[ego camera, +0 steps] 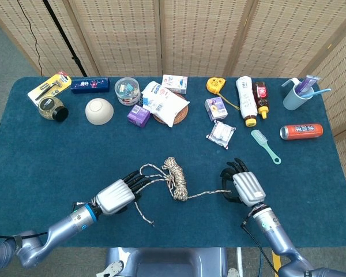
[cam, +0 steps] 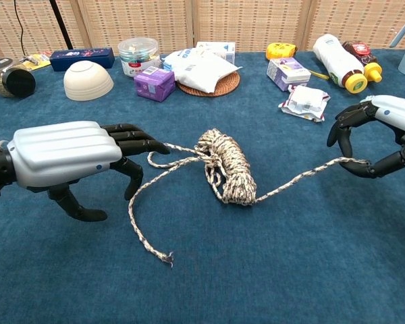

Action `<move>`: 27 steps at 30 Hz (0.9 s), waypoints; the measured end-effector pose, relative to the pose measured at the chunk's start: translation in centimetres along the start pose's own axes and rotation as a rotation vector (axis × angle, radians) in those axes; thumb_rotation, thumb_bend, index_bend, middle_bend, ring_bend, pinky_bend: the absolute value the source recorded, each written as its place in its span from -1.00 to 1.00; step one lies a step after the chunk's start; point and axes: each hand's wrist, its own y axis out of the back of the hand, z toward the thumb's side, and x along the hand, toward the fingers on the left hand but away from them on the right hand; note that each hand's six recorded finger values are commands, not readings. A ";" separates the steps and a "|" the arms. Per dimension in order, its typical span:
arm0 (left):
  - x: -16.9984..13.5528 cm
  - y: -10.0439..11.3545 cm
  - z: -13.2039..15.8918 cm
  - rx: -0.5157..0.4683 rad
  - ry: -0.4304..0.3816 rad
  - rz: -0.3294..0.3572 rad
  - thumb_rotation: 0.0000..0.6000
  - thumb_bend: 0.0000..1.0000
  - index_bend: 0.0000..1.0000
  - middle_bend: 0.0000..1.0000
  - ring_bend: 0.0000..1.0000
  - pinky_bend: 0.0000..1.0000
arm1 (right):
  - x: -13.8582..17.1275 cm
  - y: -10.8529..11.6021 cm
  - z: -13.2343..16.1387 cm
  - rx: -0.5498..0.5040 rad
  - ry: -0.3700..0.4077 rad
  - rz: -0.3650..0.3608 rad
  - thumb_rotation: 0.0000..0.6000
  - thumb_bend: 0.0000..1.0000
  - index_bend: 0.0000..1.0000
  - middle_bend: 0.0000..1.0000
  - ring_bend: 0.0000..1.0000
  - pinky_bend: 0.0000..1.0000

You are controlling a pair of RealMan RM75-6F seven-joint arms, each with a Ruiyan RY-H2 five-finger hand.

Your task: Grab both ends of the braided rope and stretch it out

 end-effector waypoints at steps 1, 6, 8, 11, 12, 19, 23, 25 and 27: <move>0.2 -0.1 0.1 0.000 -0.001 -0.006 1.00 -0.57 -0.02 -0.86 -1.00 -1.00 | 0.0 0.0 -0.1 0.000 -0.001 -0.001 1.00 -0.12 0.45 -0.26 -0.69 -1.00; 0.7 -0.7 0.3 0.009 -0.001 -0.025 1.00 -0.56 -0.02 -0.87 -1.00 -1.00 | 0.1 0.0 -0.3 -0.004 -0.008 -0.002 1.00 -0.12 0.45 -0.26 -0.69 -1.00; 0.9 -0.9 0.3 0.011 0.000 -0.029 1.00 -0.56 -0.02 -0.87 -1.00 -1.00 | 0.1 0.0 -0.4 -0.004 -0.010 -0.002 1.00 -0.12 0.45 -0.26 -0.68 -1.00; 1.2 -1.1 0.4 0.007 0.003 -0.031 1.00 -0.53 -0.02 -0.87 -1.00 -1.00 | 0.1 0.0 -0.5 -0.006 -0.011 -0.002 1.00 -0.12 0.45 -0.26 -0.68 -1.00; 1.3 -1.1 0.4 0.007 0.004 -0.032 1.00 -0.51 -0.01 -0.87 -1.00 -1.00 | 0.1 0.0 -0.5 -0.007 -0.012 -0.002 1.00 -0.12 0.45 -0.26 -0.68 -1.00; 1.7 -1.5 0.5 0.002 0.009 -0.036 1.00 -0.38 0.01 -0.87 -1.00 -1.00 | 0.1 0.0 -0.7 -0.009 -0.014 -0.002 1.00 -0.12 0.45 -0.25 -0.68 -1.00; 1.8 -1.6 0.6 0.001 0.010 -0.037 1.00 -0.38 0.01 -0.88 -1.00 -1.00 | 0.1 0.0 -0.7 -0.009 -0.015 -0.003 1.00 -0.12 0.45 -0.25 -0.68 -1.00; 1.8 -1.6 0.6 0.002 0.010 -0.037 1.00 -0.38 0.01 -0.88 -1.00 -1.00 | 0.1 0.0 -0.7 -0.010 -0.015 -0.004 1.00 -0.12 0.45 -0.25 -0.68 -1.00; 1.8 -1.7 0.6 0.002 0.012 -0.037 1.00 -0.37 0.00 -0.88 -1.00 -1.00 | 0.1 0.0 -0.7 -0.010 -0.015 -0.004 1.00 -0.12 0.45 -0.25 -0.68 -1.00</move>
